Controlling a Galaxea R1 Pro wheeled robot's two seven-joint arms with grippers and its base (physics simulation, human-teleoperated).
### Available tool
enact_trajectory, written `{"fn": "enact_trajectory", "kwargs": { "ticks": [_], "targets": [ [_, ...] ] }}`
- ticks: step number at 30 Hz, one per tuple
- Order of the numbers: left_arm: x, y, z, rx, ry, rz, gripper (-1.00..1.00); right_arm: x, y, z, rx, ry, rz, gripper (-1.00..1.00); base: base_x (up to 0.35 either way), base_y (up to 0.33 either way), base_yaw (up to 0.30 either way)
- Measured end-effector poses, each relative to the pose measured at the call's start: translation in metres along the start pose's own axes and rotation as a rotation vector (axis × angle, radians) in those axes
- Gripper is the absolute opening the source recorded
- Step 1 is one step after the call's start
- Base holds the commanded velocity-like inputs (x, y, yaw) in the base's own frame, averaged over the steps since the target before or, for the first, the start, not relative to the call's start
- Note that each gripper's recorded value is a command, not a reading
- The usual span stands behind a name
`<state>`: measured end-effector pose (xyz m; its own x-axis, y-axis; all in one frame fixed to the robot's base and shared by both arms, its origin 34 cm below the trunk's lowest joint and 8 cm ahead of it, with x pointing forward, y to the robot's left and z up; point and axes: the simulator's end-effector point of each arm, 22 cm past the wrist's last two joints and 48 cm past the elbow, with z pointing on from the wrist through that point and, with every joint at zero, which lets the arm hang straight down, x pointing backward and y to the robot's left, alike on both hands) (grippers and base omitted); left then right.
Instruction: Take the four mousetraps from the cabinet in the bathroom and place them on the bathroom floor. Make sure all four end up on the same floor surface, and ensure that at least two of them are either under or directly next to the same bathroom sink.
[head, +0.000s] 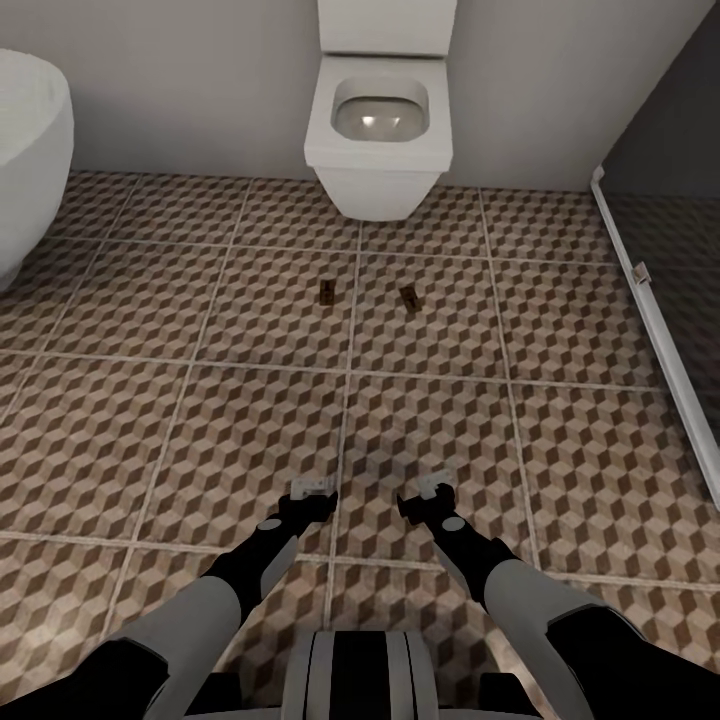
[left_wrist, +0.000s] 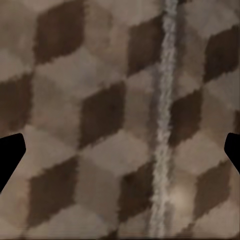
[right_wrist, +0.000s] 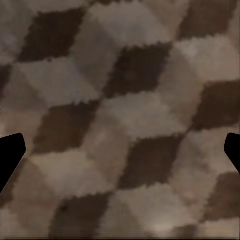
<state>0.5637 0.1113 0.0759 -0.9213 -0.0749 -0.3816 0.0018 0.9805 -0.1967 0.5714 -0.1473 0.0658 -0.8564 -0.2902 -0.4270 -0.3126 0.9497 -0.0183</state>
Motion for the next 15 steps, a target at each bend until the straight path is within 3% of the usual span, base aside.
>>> {"fn": "enact_trajectory", "kwargs": {
  "ticks": [15],
  "targets": [
    [0.0001, -0.0011, -0.0001, 0.001, 0.000, -0.001, 1.00, -0.0058, 0.0007, -0.0001, -0.001, -0.026, 0.001, 1.00, -0.006, 0.000, 0.000]
  ]
}}
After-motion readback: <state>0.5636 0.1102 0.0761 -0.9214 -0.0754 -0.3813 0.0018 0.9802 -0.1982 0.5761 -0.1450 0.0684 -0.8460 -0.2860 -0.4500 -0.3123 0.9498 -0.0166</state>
